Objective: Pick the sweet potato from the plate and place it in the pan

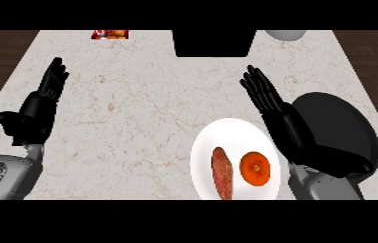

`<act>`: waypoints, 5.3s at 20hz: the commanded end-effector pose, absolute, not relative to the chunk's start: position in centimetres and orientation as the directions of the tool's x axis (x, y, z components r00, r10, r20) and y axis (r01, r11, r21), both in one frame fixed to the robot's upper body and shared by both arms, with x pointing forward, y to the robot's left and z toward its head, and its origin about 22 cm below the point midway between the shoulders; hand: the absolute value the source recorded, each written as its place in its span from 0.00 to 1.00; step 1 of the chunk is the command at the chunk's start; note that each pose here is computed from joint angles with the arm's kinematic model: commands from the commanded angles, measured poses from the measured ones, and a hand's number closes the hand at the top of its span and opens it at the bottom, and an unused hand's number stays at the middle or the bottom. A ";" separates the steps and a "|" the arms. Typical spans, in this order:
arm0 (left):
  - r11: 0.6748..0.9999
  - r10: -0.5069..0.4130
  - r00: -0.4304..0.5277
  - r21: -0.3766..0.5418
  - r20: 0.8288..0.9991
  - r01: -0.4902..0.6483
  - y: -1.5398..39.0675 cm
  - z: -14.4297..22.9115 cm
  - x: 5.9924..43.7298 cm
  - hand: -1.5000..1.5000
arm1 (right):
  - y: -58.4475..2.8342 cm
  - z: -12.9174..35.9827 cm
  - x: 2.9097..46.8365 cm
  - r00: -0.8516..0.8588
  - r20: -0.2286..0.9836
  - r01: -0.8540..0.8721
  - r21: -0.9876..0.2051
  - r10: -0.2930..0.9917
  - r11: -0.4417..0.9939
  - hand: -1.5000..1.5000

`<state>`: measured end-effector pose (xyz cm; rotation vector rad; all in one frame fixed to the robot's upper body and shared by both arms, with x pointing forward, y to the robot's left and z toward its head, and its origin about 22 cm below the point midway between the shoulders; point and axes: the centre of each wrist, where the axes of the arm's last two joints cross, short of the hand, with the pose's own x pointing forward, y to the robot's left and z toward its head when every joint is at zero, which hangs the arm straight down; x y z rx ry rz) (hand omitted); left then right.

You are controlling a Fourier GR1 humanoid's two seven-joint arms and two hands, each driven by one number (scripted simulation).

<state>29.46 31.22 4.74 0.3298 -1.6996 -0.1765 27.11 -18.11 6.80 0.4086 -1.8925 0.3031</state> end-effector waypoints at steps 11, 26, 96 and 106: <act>0.993 -0.027 0.059 0.033 0.998 -0.117 28.1 4.4 28.0 0.50 | -28.4 4.1 26.1 -0.460 0.881 -0.463 -0.346 0.112 0.816 1.00; 0.994 -0.039 0.049 0.044 0.998 -0.095 28.5 4.8 28.7 0.50 | -28.0 9.4 29.1 -0.626 0.638 -0.420 -0.760 0.449 0.495 0.00; 0.995 -0.048 0.057 0.053 0.997 -0.084 26.8 4.5 27.4 0.50 | -9.5 0.1 25.9 -0.656 0.139 -0.488 -0.828 0.742 -0.276 0.00; 0.996 -0.040 0.052 0.044 0.998 -0.080 26.6 6.6 27.8 0.50 | -8.2 -1.4 26.4 -0.733 0.199 -0.447 -0.862 0.651 -0.240 1.00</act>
